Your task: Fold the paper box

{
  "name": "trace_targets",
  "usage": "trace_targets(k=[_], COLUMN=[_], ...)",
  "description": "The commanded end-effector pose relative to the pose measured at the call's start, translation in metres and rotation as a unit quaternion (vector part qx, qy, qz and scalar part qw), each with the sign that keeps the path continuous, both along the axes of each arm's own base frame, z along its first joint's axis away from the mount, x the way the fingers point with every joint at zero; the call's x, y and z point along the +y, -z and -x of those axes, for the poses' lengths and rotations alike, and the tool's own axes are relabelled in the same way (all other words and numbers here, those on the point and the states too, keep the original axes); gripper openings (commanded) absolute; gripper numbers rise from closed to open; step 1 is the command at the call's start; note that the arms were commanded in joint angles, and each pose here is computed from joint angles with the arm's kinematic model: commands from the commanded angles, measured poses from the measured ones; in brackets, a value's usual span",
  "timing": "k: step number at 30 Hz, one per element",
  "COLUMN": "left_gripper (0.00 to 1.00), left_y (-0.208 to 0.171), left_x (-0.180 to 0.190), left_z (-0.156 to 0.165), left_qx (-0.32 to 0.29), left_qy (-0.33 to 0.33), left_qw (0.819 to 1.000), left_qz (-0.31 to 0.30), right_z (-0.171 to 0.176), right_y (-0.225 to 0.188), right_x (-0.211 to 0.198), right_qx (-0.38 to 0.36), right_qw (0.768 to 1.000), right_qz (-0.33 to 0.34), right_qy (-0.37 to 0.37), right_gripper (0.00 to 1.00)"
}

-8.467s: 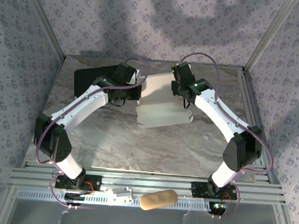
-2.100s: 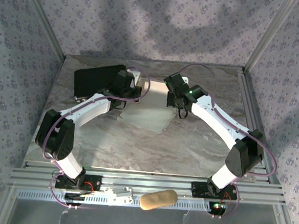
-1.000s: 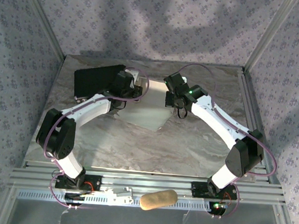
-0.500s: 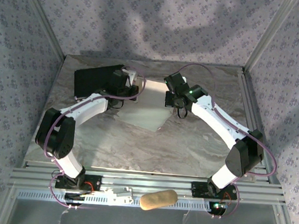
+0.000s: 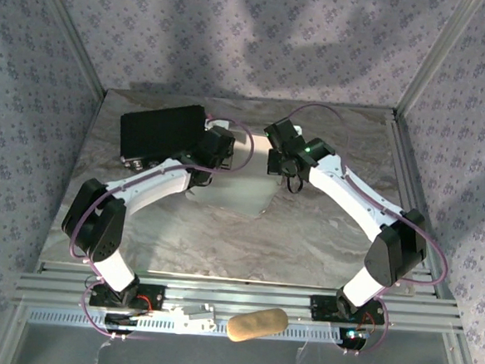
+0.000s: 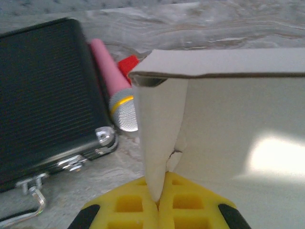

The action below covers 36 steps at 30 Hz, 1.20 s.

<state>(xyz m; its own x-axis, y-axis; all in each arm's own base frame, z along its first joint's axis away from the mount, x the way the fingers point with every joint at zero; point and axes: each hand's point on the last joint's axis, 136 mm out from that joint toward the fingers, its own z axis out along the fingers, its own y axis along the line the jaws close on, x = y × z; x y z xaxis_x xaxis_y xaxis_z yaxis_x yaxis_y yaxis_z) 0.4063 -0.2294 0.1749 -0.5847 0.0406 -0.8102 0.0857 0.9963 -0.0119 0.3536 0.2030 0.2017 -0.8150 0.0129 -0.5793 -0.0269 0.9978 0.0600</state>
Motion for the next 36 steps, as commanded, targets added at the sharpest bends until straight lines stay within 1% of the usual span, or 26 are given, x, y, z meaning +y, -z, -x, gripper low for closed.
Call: trace_targets(k=[1, 5, 7, 8, 10, 11, 12, 14, 15, 17, 19, 26, 28, 31, 34, 36], left_gripper=[0.0, 0.0, 0.0, 0.0, 0.0, 0.0, 0.02, 0.12, 0.16, 0.22, 0.23, 0.22, 0.15, 0.0, 0.0, 0.0], left_y=[0.001, -0.002, -0.004, -0.005, -0.004, -0.002, 0.0, 0.004, 0.004, 0.005, 0.006, 0.016, 0.018, 0.02, 0.023, 0.02], left_x=[0.057, 0.06, 0.055, 0.048, 0.028, 0.014, 0.005, -0.01, -0.015, -0.019, -0.022, -0.015, -0.013, -0.005, 0.009, 0.026], left_z=[-0.001, 0.0, 0.0, -0.001, -0.004, -0.003, -0.004, -0.004, -0.003, -0.002, -0.002, -0.004, -0.005, -0.008, -0.009, -0.008], left_qx=[-0.016, -0.015, -0.015, -0.016, -0.015, -0.006, 0.006, 0.027, 0.03, 0.035, 0.038, 0.046, 0.048, 0.048, 0.046, 0.035], left_qy=[-0.133, -0.142, -0.131, -0.112, -0.051, -0.007, 0.026, 0.08, 0.099, 0.117, 0.128, 0.116, 0.111, 0.089, 0.045, -0.012], left_qw=[0.987, 0.985, 0.987, 0.991, 0.998, 1.0, 0.999, 0.993, 0.99, 0.987, 0.985, 0.987, 0.988, 0.991, 0.997, 0.999], left_qz=[-0.088, -0.095, -0.088, -0.076, -0.038, -0.003, 0.028, 0.079, 0.092, 0.102, 0.109, 0.106, 0.101, 0.087, 0.046, -0.007], right_z=[0.001, 0.002, 0.002, 0.003, 0.002, 0.003, 0.003, 0.003, 0.004, 0.004, 0.005, 0.006, 0.005, 0.006, 0.005, 0.005], right_y=[-0.009, -0.01, -0.01, -0.01, -0.012, -0.012, -0.014, -0.015, -0.016, -0.019, -0.021, -0.023, -0.024, -0.024, -0.022, -0.02], right_x=[-0.007, -0.006, -0.005, -0.003, 0.002, 0.002, 0.003, 0.004, 0.005, 0.007, 0.008, 0.008, 0.008, 0.007, 0.004, 0.001], right_qx=[-0.004, -0.003, -0.001, -0.001, -0.003, -0.003, -0.004, -0.005, -0.005, -0.007, -0.007, -0.009, -0.01, -0.01, -0.009, -0.008], right_qw=[1.0, 1.0, 1.0, 1.0, 1.0, 1.0, 1.0, 1.0, 0.999, 0.999, 0.999, 0.999, 0.998, 0.998, 0.999, 0.999], right_qz=[0.006, 0.005, 0.0, -0.004, -0.016, -0.019, -0.022, -0.027, -0.031, -0.037, -0.042, -0.05, -0.051, -0.052, -0.046, -0.038], right_qy=[0.02, 0.019, 0.015, 0.011, 0.001, -0.002, -0.005, -0.009, -0.012, -0.015, -0.018, -0.019, -0.019, -0.018, -0.011, -0.004], right_gripper=[0.0, 0.0, 0.0, 0.0, 0.0, 0.0, 0.0, 0.0, 0.0, 0.0, 0.0, 0.0, 0.0, 0.0, 0.0, 0.0])
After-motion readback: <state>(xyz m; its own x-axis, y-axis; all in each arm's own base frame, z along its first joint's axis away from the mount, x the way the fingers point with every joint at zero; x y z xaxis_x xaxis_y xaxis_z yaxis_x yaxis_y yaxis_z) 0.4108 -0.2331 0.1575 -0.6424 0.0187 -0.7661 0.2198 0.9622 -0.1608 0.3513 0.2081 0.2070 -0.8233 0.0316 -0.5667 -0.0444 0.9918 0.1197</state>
